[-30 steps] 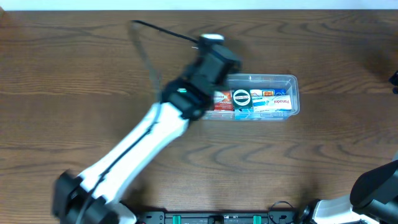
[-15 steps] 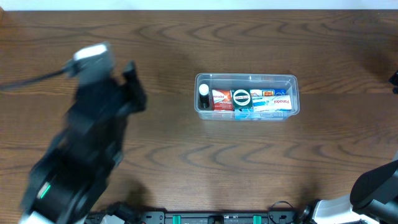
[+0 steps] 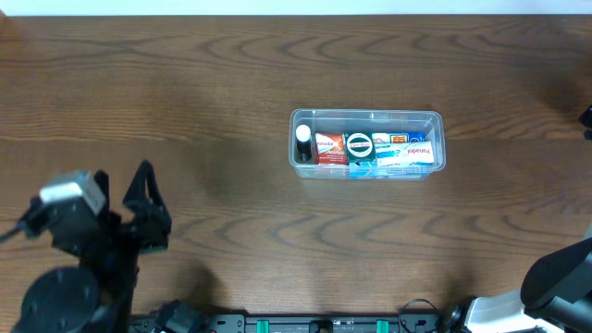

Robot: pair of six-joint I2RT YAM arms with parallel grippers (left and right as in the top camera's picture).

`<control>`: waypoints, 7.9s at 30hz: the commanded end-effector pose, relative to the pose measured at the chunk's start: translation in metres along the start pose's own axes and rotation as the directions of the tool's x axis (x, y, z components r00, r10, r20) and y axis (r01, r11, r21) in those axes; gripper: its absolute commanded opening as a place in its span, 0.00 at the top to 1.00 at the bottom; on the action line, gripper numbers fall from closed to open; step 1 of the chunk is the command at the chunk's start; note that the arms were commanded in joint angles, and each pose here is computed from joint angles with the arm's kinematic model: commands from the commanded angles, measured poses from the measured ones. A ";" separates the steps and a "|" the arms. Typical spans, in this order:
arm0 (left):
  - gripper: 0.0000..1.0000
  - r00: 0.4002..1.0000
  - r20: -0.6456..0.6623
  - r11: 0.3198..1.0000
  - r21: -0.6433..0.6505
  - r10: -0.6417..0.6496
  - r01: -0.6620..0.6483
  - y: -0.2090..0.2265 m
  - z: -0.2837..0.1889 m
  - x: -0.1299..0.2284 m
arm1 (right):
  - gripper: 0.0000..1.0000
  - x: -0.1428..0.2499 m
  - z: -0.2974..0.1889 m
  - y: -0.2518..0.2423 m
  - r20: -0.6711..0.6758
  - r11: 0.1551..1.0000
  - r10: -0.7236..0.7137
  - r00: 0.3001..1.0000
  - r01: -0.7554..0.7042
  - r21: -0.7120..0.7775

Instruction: Pack container

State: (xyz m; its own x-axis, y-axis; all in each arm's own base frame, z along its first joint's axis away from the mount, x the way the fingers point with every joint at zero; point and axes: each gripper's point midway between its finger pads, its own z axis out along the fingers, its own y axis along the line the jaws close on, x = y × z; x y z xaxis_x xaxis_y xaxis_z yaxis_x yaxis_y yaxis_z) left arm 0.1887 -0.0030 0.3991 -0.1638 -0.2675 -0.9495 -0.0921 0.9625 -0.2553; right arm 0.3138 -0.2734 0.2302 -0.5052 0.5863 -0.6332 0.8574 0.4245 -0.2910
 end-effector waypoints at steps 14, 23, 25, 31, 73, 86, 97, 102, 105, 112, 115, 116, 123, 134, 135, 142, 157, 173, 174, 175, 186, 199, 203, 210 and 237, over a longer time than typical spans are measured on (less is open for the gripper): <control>0.02 0.995 0.094 0.998 -0.058 -0.020 0.026 0.062 -0.050 0.038 | 0.01 -0.007 -0.006 -0.007 0.023 1.000 0.013 1.000 -0.013 0.012; 0.02 0.995 0.096 0.994 -0.110 -0.011 0.021 0.071 -0.050 0.039 | 0.01 -0.007 -0.006 -0.007 0.024 1.000 0.013 1.000 -0.013 0.012; 0.02 0.997 0.078 0.993 -0.117 -0.001 0.010 0.073 -0.049 0.044 | 0.01 -0.007 -0.006 -0.007 0.024 1.000 0.013 1.000 -0.013 0.012; 0.02 0.999 0.005 0.996 -0.086 0.036 -0.035 0.069 -0.047 0.061 | 0.01 -0.007 -0.006 -0.007 0.023 1.000 0.013 1.000 -0.013 0.012; 0.02 0.999 0.020 0.999 0.007 -0.032 0.032 0.041 0.036 0.162 | 0.01 0.013 -0.059 0.110 -0.177 0.733 0.007 0.984 -0.125 -0.668; 0.02 0.999 0.003 0.991 0.125 -0.046 0.045 0.017 0.079 0.226 | 0.01 0.009 -0.117 0.120 0.023 0.651 -0.097 0.995 0.080 -0.755; 0.02 0.997 -0.078 0.976 0.215 -0.015 0.031 0.003 0.084 0.258 | 0.01 0.015 -0.159 0.110 0.082 0.617 -0.099 0.992 0.126 -0.777; 0.02 0.996 -0.092 0.978 0.206 -0.006 0.025 0.004 0.085 0.262 | 0.01 0.017 -0.180 0.089 0.104 0.610 -0.080 0.991 0.131 -0.781; 0.02 0.997 -0.074 0.991 0.131 -0.004 0.014 0.017 0.088 0.260 | 0.01 0.014 -0.202 0.072 0.149 0.597 -0.038 0.988 0.142 -0.789; 0.02 0.997 -0.074 0.996 0.093 0.002 0.005 0.023 0.090 0.261 | 0.01 0.009 -0.263 0.018 0.283 0.562 0.100 0.954 0.181 -0.807; 0.02 0.998 -0.057 0.995 0.100 -0.007 0.013 0.021 0.090 0.257 | 0.01 0.014 -0.284 -0.004 0.332 0.546 0.157 0.930 0.198 -0.814; 0.02 0.999 -0.047 0.994 0.104 -0.014 0.019 0.020 0.090 0.253 | 0.01 0.018 -0.290 -0.011 0.351 0.540 0.179 0.919 0.206 -0.816; 0.02 0.997 0.070 0.989 0.148 -0.024 0.013 0.010 0.089 0.224 | 0.01 0.065 -0.310 -0.053 0.430 0.507 0.285 0.857 0.246 -0.826; 0.02 0.975 0.211 0.980 0.195 -0.067 0.025 0.000 0.081 0.187 | 0.01 0.146 -0.336 -0.121 0.529 0.460 0.484 0.697 0.311 -0.832; 0.02 0.972 0.223 0.979 0.201 -0.076 0.030 -0.001 0.080 0.183 | 0.01 0.149 -0.340 -0.127 0.527 0.453 0.509 0.680 0.309 -0.836; 0.02 0.950 0.297 0.981 0.188 -0.098 0.042 0.004 0.077 0.164 | 0.01 0.162 -0.356 -0.150 0.448 0.369 0.627 0.637 0.264 -0.891; 0.02 0.939 0.327 0.984 0.167 -0.108 0.055 0.011 0.077 0.156 | 0.01 0.186 -0.325 -0.134 0.534 0.345 0.422 0.733 0.416 -0.842; 0.02 0.906 0.395 0.968 0.246 -0.151 0.055 -0.001 0.066 0.135 | 0.01 0.177 -0.314 -0.138 0.634 0.354 0.367 0.681 0.529 -0.772; 0.02 0.906 0.401 0.973 0.229 -0.134 0.042 0.001 0.066 0.135 | 0.01 0.177 -0.312 -0.139 0.634 0.356 0.364 0.682 0.527 -0.771; 0.02 0.905 0.411 0.980 0.195 -0.113 0.034 0.006 0.067 0.135 | 0.01 0.176 -0.311 -0.139 0.634 0.356 0.361 0.683 0.528 -0.771; 0.02 0.888 0.454 0.996 0.073 -0.071 0.042 0.032 0.069 0.126 | 0.01 0.179 -0.303 -0.125 0.636 0.355 0.332 0.697 0.532 -0.768; 0.02 0.852 0.523 0.998 -0.030 -0.030 0.053 0.061 0.065 0.109 | 0.01 0.182 -0.294 -0.104 0.551 0.326 0.340 0.762 0.455 -0.829; 0.02 0.854 0.520 1.000 -0.009 -0.020 0.030 0.058 0.066 0.109 | 0.01 0.182 -0.286 -0.082 0.497 0.306 0.351 0.794 0.404 -0.862; 0.02 0.853 0.521 0.999 -0.013 -0.019 0.030 0.059 0.066 0.108 | 0.01 0.190 -0.259 -0.021 0.498 0.312 0.333 0.801 0.405 -0.859; 0.02 0.862 0.507 1.000 -0.009 -0.018 0.026 0.058 0.068 0.112 | 0.01 0.250 -0.220 0.087 0.448 0.055 0.405 0.797 0.468 -0.882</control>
State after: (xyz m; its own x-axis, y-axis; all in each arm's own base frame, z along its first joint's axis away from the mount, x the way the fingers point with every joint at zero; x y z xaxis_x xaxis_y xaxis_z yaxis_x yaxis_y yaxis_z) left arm 0.2317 0.0264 0.2655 0.3594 -0.2452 -0.9004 -0.1035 0.9484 -0.2996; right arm 0.2405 0.0568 0.2141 0.0027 0.3516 -0.9361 -0.2578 0.9047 0.3391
